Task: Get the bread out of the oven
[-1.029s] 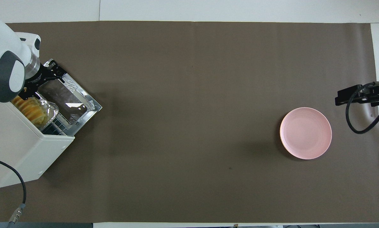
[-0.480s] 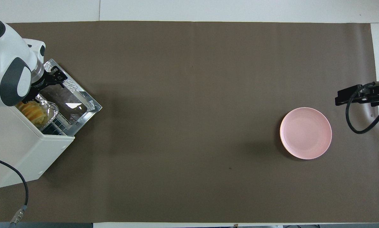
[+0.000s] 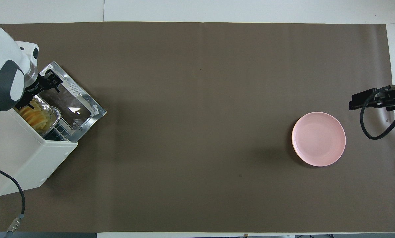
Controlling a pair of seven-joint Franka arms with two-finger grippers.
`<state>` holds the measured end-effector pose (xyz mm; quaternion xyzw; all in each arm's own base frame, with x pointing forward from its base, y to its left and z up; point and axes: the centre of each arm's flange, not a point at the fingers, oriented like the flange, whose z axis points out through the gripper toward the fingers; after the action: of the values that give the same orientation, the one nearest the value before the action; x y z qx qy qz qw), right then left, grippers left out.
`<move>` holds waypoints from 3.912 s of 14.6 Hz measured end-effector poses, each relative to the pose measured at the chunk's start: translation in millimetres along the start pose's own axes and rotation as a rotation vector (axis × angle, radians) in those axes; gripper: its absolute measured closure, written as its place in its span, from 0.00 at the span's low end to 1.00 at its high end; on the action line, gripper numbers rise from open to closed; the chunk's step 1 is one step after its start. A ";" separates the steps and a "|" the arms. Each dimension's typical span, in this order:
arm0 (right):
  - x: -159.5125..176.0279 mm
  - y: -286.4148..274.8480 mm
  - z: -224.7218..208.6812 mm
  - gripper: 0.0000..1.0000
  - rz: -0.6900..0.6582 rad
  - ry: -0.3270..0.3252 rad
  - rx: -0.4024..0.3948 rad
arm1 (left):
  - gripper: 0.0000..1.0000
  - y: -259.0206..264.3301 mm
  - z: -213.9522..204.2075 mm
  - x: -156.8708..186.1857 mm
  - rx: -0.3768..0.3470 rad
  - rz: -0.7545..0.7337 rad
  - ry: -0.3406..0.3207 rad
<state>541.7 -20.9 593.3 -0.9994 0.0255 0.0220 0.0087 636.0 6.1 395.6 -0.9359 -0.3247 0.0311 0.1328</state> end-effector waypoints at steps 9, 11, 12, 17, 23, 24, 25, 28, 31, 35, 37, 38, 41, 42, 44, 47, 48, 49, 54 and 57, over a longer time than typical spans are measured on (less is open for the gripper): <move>0.0 -0.3 0.0 0.00 -0.001 0.000 0.000 | 0.00 3.7 25.4 -7.0 -0.003 -0.022 -0.003; -0.1 -0.3 -0.1 0.00 -0.001 0.000 0.000 | 0.00 3.3 29.5 -8.1 0.000 -0.022 -0.007; -0.1 -0.3 -0.2 0.00 -0.001 0.000 0.000 | 0.00 3.1 30.5 -8.4 0.001 -0.023 -0.008; -0.2 -1.5 0.1 0.00 -0.003 0.000 0.000 | 0.09 2.8 31.6 -8.4 0.002 -0.023 -0.008; -0.3 -1.5 1.7 0.00 -0.003 -0.004 0.000 | 0.83 2.1 31.1 -8.4 0.003 -0.023 -0.006; -0.4 -1.5 2.1 0.00 -0.003 -0.005 0.000 | 0.93 2.0 30.4 -8.4 0.002 -0.023 -0.005; -0.5 -1.5 2.6 0.00 -0.003 -0.006 0.000 | 0.98 2.3 29.6 -8.6 0.002 -0.023 -0.004; -0.7 -1.5 3.4 0.00 -0.003 -0.007 0.000 | 0.98 5.9 26.2 -10.5 -0.004 -0.016 0.001; -0.8 -1.5 3.4 0.00 -0.003 -0.007 0.000 | 0.98 22.3 7.1 -17.6 -0.044 0.002 0.015; -0.9 -1.5 3.3 0.00 -0.003 -0.007 0.000 | 0.98 65.7 -30.3 -49.9 -0.143 0.051 0.009; -0.9 -1.1 3.3 0.00 -0.002 -0.007 0.000 | 0.98 90.6 -40.6 -77.2 -0.164 0.085 0.007; -0.9 -0.2 3.3 0.00 0.000 -0.007 0.000 | 0.98 103.3 -45.2 -92.6 -0.174 0.105 0.006; -1.1 7.8 4.2 0.00 0.014 -0.009 0.001 | 0.98 140.4 -60.2 -144.9 -0.207 0.193 0.006; -1.2 10.4 5.0 0.00 0.019 -0.011 0.001 | 0.98 152.6 -65.9 -165.1 -0.220 0.217 0.003; -1.3 12.3 5.7 0.00 0.023 -0.013 0.001 | 0.98 175.0 -78.2 -205.6 -0.254 0.246 0.003; -1.3 12.1 5.9 0.00 0.022 -0.013 0.001 | 0.98 195.6 -90.9 -246.2 -0.299 0.275 0.011; -1.4 12.1 6.1 0.00 0.022 -0.014 0.001 | 0.98 200.7 -93.7 -253.1 -0.322 0.282 0.013; -1.7 12.1 6.9 0.00 0.022 -0.016 0.001 | 0.98 206.5 -94.6 -260.4 -0.342 0.292 0.014; -10.3 11.9 18.3 0.00 0.023 -0.043 0.000 | 0.98 243.5 -95.1 -310.7 -0.337 0.406 0.008; -13.5 11.8 20.0 0.00 0.023 -0.046 -0.001 | 0.98 270.6 -108.5 -332.7 -0.321 0.477 -0.005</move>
<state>526.8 -31.6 573.7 -0.9983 0.0368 0.0453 0.0087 552.0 -427.7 418.0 -0.9949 -0.0963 0.0122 -0.0288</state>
